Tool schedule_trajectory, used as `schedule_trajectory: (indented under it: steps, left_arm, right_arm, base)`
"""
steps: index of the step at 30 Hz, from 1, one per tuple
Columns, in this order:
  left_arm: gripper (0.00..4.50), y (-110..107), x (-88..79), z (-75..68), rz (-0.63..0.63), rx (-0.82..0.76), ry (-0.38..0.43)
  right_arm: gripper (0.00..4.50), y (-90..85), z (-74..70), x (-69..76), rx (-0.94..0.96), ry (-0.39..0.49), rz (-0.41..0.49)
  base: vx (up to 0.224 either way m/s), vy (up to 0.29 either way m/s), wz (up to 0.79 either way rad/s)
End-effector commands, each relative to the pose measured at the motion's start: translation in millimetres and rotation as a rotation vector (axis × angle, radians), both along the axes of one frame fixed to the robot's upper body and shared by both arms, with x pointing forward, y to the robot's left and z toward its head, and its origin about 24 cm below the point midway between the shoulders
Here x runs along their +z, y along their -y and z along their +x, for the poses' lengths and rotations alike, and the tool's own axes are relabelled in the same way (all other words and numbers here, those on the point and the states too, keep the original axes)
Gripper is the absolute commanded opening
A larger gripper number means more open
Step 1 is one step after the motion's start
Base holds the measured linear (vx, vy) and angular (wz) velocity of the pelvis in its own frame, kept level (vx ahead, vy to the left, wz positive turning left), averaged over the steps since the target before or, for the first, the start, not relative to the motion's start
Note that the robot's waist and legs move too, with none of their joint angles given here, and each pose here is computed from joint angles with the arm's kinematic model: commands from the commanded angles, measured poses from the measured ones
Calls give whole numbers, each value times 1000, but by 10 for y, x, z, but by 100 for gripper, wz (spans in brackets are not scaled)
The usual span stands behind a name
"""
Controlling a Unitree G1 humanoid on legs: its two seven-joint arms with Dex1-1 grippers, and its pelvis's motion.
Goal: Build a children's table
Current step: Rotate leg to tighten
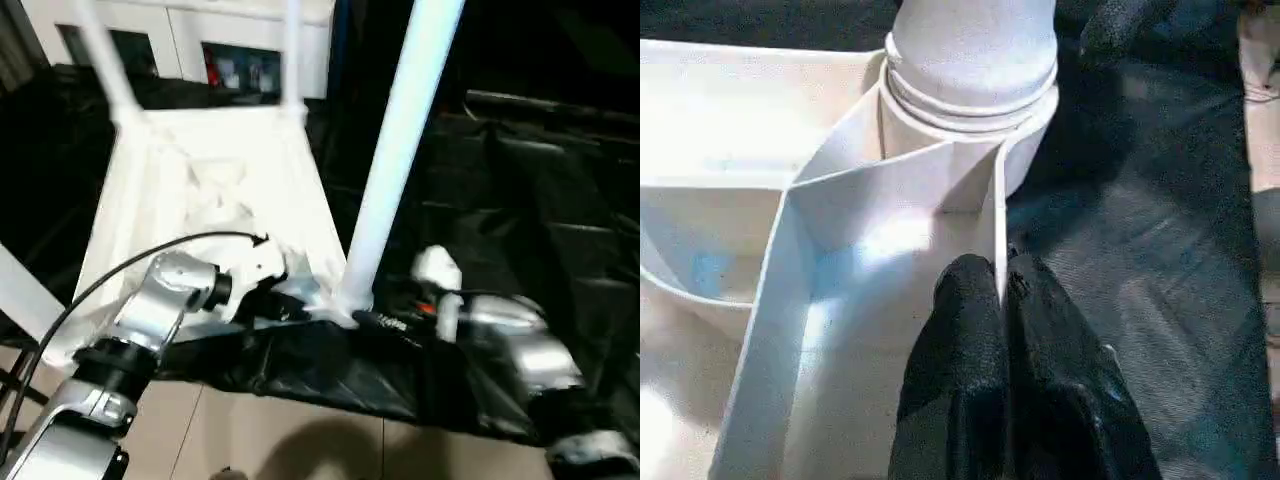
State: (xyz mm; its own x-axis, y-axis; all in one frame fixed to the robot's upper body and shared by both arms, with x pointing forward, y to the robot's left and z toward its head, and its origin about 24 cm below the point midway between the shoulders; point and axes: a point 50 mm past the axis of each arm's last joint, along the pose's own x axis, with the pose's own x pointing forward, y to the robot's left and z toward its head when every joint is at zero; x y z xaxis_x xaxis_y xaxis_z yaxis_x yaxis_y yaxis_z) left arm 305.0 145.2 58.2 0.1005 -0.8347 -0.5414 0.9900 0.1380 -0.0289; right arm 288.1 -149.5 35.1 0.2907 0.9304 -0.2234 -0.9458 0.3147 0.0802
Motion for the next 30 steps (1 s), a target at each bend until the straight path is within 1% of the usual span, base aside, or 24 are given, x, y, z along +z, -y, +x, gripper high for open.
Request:
schedule_trajectory:
  steps: [1, 6, 14, 16, 19, 21, 23, 24, 25, 27, 30]
  left_arm:
    - [0, 87, -31, -49, -84, -42, -30]
    - [0, 71, -62, -70, -79, -59, -45]
    - [0, 46, -89, -73, -61, -66, -46]
    - [0, 43, -92, -72, -58, -64, -46]
    - [0, 32, -96, -67, -53, -61, -43]
    - [0, 28, -95, -62, -51, -57, -41]
    - [0, 17, -95, -57, -54, -53, -42]
    - [0, 16, -95, -57, -54, -53, -43]
    - [0, 15, -96, -56, -55, -53, -44]
    - [0, 12, -98, -55, -59, -49, -49]
    - [0, 1, -105, -50, -60, -37, -51]
  right_arm:
    - [341, -71, 11, 73, 63, 37, -1]
    - [341, -115, 64, 141, 76, 67, -3]
    - [341, -159, 59, 140, 117, 62, -16]
    - [316, -164, 51, 127, 134, 60, -29]
    - [298, -172, 50, 102, 148, 58, -51]
    - [277, -176, 58, 96, 146, 56, -56]
    - [263, -194, 75, 89, 142, 42, -51]
    - [248, -195, 76, 89, 143, 42, -50]
    - [248, -199, 77, 87, 143, 39, -50]
    - [225, -211, 78, 78, 143, 39, -51]
    - [210, -229, 65, 48, 142, 27, -49]
  base:
    - [0, 0, 0]
    - [0, 0, 0]
    - [0, 0, 0]
    - [0, 0, 0]
    - [0, 0, 0]
    - [0, 0, 0]
    - [0, 0, 0]
    - [0, 0, 0]
    - [0, 0, 0]
    - [0, 0, 0]
    - [0, 0, 0]
